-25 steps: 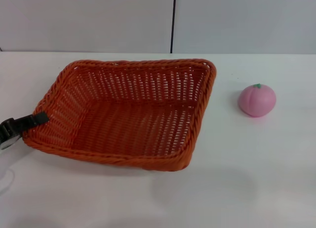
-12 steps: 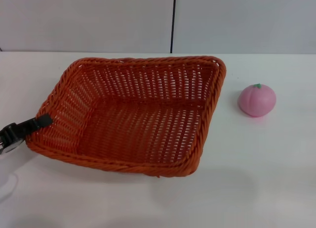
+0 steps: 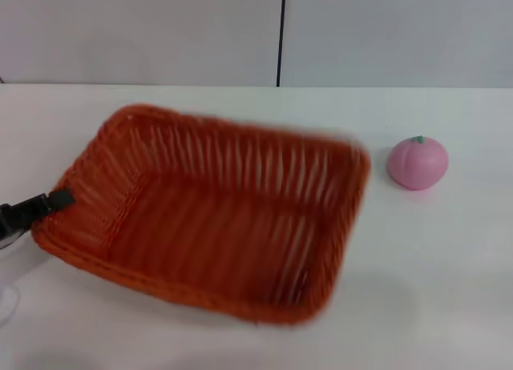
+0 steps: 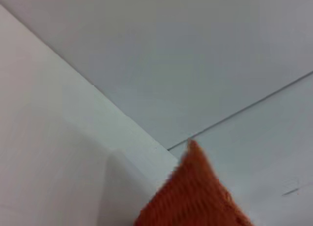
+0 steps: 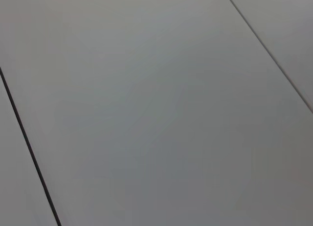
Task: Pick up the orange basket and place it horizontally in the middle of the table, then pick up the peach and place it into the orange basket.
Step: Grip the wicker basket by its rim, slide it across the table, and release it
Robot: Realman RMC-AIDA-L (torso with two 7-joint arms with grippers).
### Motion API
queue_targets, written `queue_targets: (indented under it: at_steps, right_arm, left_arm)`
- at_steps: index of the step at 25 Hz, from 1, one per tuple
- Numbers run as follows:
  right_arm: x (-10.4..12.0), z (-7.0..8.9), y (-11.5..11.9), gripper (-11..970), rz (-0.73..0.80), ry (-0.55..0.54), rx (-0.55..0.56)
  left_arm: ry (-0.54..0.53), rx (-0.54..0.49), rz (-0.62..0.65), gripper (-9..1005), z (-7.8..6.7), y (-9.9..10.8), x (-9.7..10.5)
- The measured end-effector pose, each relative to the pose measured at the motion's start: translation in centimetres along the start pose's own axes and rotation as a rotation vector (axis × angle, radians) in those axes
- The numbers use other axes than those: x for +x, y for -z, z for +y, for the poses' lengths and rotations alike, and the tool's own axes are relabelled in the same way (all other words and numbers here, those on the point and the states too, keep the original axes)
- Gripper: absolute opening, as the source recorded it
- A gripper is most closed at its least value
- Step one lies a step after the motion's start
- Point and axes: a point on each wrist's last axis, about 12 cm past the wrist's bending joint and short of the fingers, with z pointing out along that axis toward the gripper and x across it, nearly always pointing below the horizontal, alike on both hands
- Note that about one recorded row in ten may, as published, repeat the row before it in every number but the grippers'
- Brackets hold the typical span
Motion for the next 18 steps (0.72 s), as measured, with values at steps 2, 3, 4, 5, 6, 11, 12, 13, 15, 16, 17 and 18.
queue_targets:
  at_steps: [2, 3, 4, 5, 6, 11, 12, 13, 15, 16, 17, 18]
  right_arm:
    - [0.0, 0.0, 0.0, 537, 0.0, 0.0, 0.0]
    - [0.0, 0.0, 0.0, 538, -0.001, 0.0, 0.0]
    - [0.0, 0.0, 0.0, 538, -0.001, 0.0, 0.0]
    - [0.0, 0.0, 0.0, 538, -0.002, 0.0, 0.001]
    - [0.0, 0.0, 0.0, 538, -0.003, -0.001, 0.002]
    - [-0.1, -0.1, 0.0, 538, -0.005, 0.0, 0.005]
    - [-0.1, -0.1, 0.0, 538, -0.005, 0.0, 0.006]
    - [-0.1, -0.1, 0.0, 538, -0.004, 0.0, 0.007]
    - [0.0, -0.1, -0.1, 538, -0.001, 0.001, 0.01]
    - [0.0, -0.2, -0.1, 538, 0.001, 0.001, 0.012]
    - [0.0, -0.2, -0.1, 537, 0.003, 0.001, 0.014]
    - [0.0, -0.2, -0.1, 537, 0.003, 0.002, 0.014]
  left_arm:
    - [0.0, 0.0, 0.0, 258, 0.0, 0.0, 0.0]
    - [-0.008, 0.001, 0.024, 280, -0.3, 0.7, -0.2]
    - [-0.008, 0.001, 0.024, 302, -0.3, 0.7, -0.2]
    - [-0.008, 0.001, 0.024, 325, -0.3, 0.7, -0.2]
    - [-0.007, -0.015, 0.049, 347, -0.3, 1.1, -0.1]
    - [-0.007, -0.015, 0.049, 398, -0.3, 1.1, -0.1]
    - [-0.007, -0.015, 0.049, 408, -0.3, 1.1, -0.1]
    - [-0.007, -0.015, 0.049, 418, -0.3, 1.1, -0.1]
    - [-0.007, -0.015, 0.049, 439, -0.3, 1.1, -0.1]
    - [-0.008, -0.019, 0.13, 449, -0.5, 1.9, 0.0]
    - [-0.008, -0.019, 0.13, 449, -0.5, 1.9, 0.0]
    - [-0.008, -0.019, 0.13, 449, -0.5, 1.9, 0.0]
